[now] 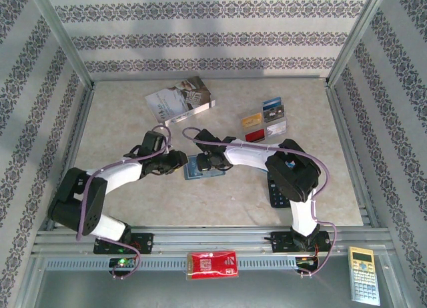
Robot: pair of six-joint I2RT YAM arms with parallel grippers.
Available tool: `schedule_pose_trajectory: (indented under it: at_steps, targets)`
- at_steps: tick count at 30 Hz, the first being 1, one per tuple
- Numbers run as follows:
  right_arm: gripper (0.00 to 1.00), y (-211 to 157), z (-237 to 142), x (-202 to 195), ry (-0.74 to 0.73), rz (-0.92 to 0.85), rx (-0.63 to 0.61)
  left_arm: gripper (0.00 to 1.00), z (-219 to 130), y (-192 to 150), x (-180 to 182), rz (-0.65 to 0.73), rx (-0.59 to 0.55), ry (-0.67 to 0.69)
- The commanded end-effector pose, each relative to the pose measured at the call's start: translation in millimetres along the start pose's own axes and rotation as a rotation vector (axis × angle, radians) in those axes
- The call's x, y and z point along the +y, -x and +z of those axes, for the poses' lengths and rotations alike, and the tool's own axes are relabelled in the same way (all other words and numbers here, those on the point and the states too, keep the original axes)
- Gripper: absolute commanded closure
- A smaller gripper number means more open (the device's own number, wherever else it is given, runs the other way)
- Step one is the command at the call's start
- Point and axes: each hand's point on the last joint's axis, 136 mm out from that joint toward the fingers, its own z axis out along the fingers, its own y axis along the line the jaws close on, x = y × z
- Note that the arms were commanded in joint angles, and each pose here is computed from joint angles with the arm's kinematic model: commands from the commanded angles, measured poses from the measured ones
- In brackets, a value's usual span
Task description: Take the credit cards out of the card holder
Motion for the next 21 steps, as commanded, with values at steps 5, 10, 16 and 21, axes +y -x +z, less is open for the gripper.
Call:
schedule_pose_trajectory:
  at_steps: [5, 10, 16, 21]
  targets:
    - [0.52, -33, 9, -33, -0.075, 0.056, 0.086, 0.79, 21, -2, -21, 0.005, 0.034, -0.069]
    - [0.53, -25, 1, -35, -0.088, 0.057, 0.051, 0.82, 36, -10, -2, -0.010, 0.083, 0.015]
    - [0.53, -13, -20, -52, -0.170, 0.085, -0.047, 0.83, 36, -20, 27, -0.019, 0.108, 0.140]
    - [0.53, -6, -42, -75, -0.243, 0.139, -0.126, 0.84, 34, -21, 23, -0.003, 0.119, 0.128]
